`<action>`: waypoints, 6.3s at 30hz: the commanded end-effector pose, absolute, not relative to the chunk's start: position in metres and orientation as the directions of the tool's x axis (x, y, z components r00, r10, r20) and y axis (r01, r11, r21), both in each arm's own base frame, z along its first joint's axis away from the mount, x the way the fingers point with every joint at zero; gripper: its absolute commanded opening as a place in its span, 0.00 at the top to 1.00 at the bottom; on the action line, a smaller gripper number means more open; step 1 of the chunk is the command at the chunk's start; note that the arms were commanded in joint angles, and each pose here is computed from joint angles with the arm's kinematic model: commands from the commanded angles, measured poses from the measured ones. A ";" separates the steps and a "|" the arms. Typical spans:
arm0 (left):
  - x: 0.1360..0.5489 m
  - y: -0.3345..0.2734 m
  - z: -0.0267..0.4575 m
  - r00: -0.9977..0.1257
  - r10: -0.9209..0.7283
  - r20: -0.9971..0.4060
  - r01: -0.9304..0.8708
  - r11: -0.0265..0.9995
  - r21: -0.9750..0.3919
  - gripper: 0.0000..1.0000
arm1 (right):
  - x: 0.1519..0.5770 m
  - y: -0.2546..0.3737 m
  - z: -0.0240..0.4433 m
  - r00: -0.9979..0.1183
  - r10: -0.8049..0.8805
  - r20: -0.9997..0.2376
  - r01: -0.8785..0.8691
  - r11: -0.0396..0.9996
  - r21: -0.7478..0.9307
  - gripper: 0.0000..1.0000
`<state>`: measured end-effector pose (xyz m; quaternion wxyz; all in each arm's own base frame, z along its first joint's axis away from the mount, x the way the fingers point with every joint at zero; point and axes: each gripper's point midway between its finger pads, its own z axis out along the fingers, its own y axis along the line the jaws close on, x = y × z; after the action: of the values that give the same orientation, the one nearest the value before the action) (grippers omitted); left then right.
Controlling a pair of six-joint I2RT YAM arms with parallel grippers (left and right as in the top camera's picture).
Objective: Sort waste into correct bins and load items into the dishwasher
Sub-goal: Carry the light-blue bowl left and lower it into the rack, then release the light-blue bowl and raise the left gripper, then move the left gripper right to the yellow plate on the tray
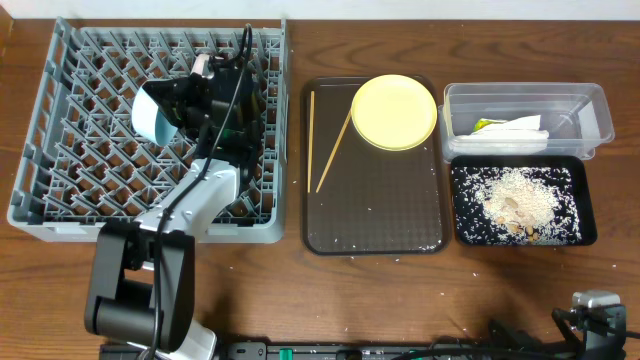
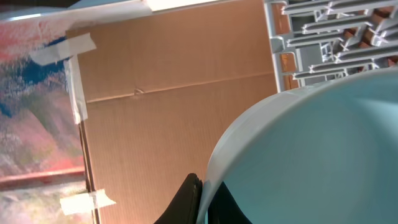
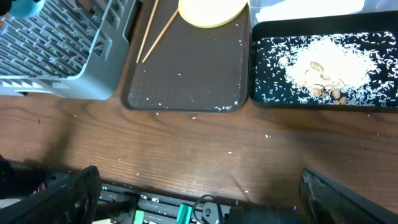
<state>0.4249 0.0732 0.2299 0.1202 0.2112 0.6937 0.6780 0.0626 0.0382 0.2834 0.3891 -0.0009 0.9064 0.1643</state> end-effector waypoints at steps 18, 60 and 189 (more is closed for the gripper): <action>0.435 0.070 0.179 -0.875 0.414 0.251 0.254 -0.049 0.966 0.92 | 0.064 0.036 0.284 -0.694 0.145 -0.705 -0.107 0.948 0.300 0.00; 0.434 0.024 0.153 -0.789 0.537 0.299 0.303 -0.083 0.949 0.29 | 0.064 0.036 0.284 -0.694 0.144 -0.705 -0.108 0.948 0.300 0.01; 0.491 -0.292 0.098 -0.705 0.297 -0.644 0.548 0.804 -0.230 0.02 | 0.064 0.036 0.284 -0.694 0.145 -0.705 -0.107 0.948 0.300 0.01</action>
<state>0.4798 -0.3052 0.1097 0.3135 0.2641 0.8873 -0.2115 0.0626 0.0382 0.2834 0.3891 -0.0009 0.9064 0.1643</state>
